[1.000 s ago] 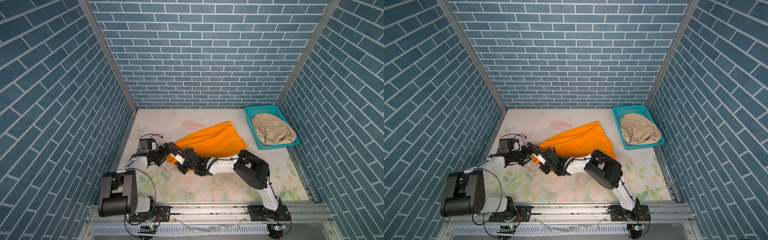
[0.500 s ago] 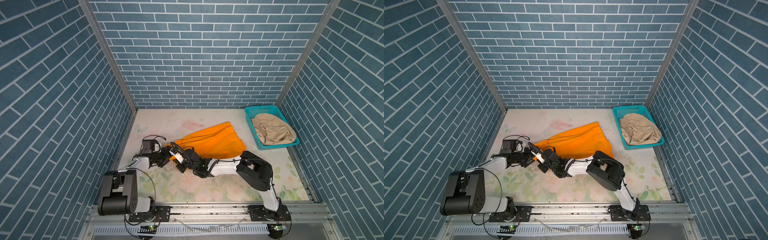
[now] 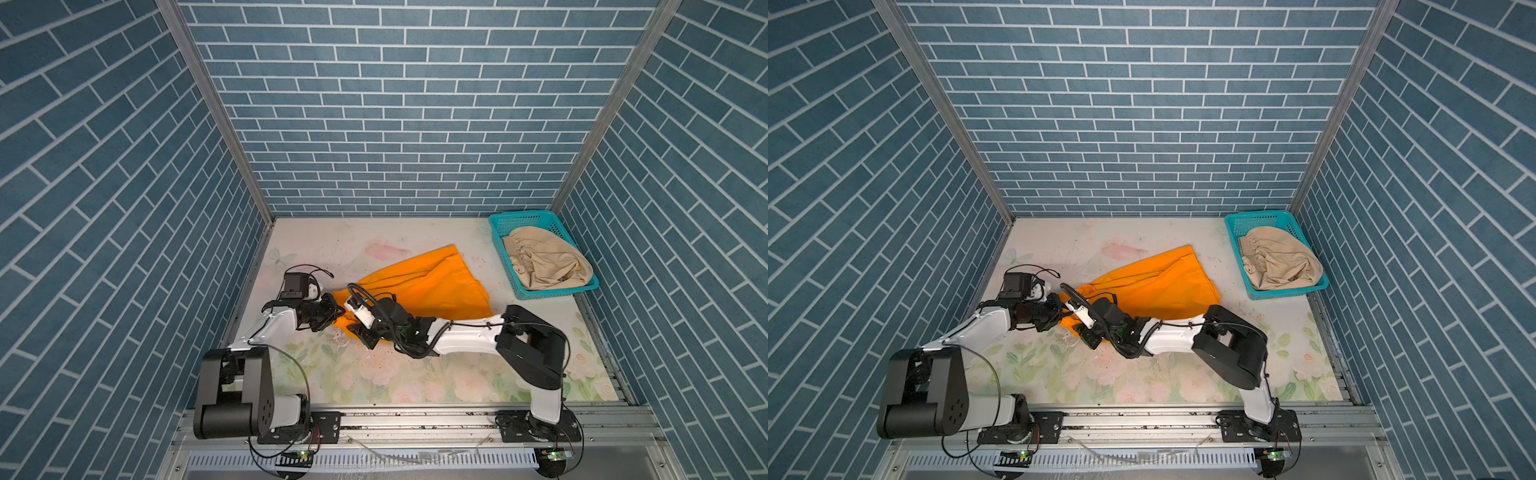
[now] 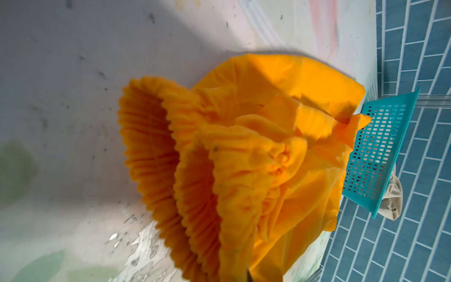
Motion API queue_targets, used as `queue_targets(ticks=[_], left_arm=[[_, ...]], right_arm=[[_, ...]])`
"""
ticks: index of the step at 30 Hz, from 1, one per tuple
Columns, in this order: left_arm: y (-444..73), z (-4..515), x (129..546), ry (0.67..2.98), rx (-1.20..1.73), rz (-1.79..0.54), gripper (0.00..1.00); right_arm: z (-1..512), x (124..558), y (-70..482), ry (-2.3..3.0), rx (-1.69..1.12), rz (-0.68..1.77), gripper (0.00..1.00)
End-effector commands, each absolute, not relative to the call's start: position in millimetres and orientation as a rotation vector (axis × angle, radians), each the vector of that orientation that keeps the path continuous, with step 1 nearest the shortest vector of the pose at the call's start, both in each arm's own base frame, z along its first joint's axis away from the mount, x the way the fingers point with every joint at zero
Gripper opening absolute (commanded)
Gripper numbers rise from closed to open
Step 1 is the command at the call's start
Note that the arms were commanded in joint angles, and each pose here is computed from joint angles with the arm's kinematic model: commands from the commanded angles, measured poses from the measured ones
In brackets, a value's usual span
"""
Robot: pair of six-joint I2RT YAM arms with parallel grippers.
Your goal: Fold and stack the shorts
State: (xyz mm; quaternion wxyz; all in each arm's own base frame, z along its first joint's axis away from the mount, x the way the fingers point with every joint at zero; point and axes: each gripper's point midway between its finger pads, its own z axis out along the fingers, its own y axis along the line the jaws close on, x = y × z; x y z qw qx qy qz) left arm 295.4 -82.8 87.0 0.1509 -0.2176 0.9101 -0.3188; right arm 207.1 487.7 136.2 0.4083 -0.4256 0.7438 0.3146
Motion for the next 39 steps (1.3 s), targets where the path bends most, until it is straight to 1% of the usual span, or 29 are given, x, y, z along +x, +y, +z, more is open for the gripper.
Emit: queue_targets(ticks=[1,3,6,8,9,12,16,20,24,27,30,35,39], left_arm=[[-74,115,277,2.680,-0.525,-0.796,0.05],[-73,129,274,2.699,-0.483,-0.770,0.05],[-71,145,272,2.733,-0.422,-0.739,0.05],[-70,154,273,2.758,-0.380,-0.720,0.05],[-70,158,274,2.764,-0.361,-0.714,0.06],[-67,170,279,2.795,-0.300,-0.677,0.05],[-58,185,285,2.835,-0.237,-0.584,0.06],[-52,193,293,2.855,-0.203,-0.533,0.06],[-50,197,297,2.859,-0.197,-0.513,0.06],[-45,201,296,2.862,-0.183,-0.467,0.06],[-43,206,294,2.858,-0.162,-0.445,0.06],[-46,207,293,2.852,-0.132,-0.467,0.06],[-48,208,292,2.844,-0.124,-0.479,0.06]], right_arm=[[166,240,434,2.009,-0.889,0.728,0.39],[159,249,402,2.095,-0.859,0.659,0.35],[143,249,374,2.160,-0.888,0.557,0.21],[124,240,373,2.210,-0.956,0.552,0.13],[115,236,376,2.232,-0.985,0.574,0.10],[85,218,394,2.308,-1.073,0.695,0.00],[54,188,423,2.370,-1.206,0.806,0.00],[35,153,461,2.372,-1.324,0.896,0.00],[45,148,491,2.345,-1.260,1.085,0.00],[66,168,489,2.287,-1.177,1.047,0.01],[82,201,480,2.266,-1.077,1.009,0.03],[89,250,479,2.244,-0.979,0.975,0.03],[87,265,496,2.241,-1.005,1.034,0.03]])
